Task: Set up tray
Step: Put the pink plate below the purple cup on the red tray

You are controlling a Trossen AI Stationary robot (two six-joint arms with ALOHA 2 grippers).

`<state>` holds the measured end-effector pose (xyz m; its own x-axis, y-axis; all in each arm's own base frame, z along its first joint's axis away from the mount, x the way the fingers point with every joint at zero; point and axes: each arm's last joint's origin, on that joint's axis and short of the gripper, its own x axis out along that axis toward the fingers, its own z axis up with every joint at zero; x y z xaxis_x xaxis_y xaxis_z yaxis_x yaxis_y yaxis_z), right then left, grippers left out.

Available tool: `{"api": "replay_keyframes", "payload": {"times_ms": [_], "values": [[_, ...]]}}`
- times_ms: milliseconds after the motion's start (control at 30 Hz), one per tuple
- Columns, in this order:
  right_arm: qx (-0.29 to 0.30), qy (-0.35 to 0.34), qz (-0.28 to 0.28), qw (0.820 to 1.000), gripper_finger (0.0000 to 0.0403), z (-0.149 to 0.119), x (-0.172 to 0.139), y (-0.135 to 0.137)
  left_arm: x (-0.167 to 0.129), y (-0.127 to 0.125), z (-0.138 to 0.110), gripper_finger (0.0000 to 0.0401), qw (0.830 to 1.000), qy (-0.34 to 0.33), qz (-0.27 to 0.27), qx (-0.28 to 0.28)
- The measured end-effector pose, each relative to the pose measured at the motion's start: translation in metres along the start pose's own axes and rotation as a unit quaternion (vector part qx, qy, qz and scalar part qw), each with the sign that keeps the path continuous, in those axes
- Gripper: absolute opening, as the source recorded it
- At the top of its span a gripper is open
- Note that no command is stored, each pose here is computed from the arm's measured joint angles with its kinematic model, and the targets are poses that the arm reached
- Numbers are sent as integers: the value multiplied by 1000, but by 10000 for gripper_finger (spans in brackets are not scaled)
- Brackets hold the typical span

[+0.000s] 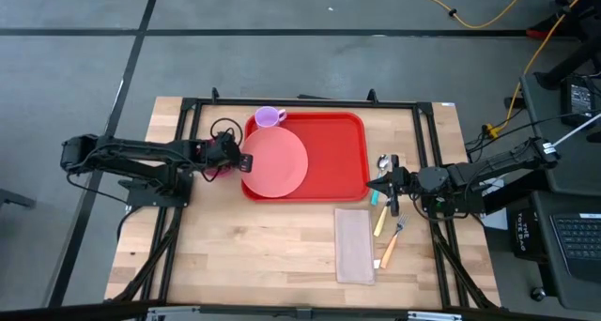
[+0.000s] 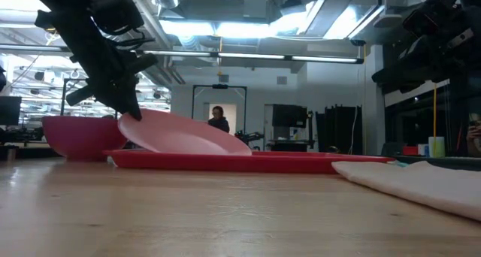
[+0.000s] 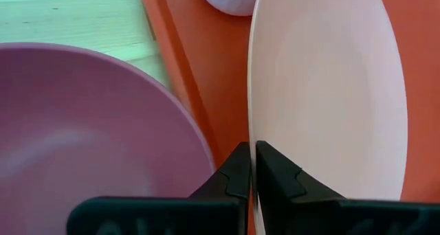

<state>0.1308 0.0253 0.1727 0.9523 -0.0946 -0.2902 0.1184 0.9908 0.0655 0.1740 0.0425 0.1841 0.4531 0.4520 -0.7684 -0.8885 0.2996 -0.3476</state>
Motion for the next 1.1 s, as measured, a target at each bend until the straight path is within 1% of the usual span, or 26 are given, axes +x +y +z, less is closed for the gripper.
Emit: {"api": "replay_keyframes", "payload": {"times_ms": [300,467,733,1033,1100], "values": [[-1,0,0,1000,9,0,0,0,7,3,3,4,1000,12,15,-10],[-1,0,0,1000,9,0,0,0,11,4,4,4,1000,13,22,-4],[-2,0,0,1000,9,0,0,0,12,-3,9,4,1000,-1,-15,25],[-2,0,0,1000,9,0,0,0,13,-2,11,4,1000,-1,-13,23],[-2,0,0,1000,9,0,0,0,13,-1,11,4,999,-1,-12,30]]}}
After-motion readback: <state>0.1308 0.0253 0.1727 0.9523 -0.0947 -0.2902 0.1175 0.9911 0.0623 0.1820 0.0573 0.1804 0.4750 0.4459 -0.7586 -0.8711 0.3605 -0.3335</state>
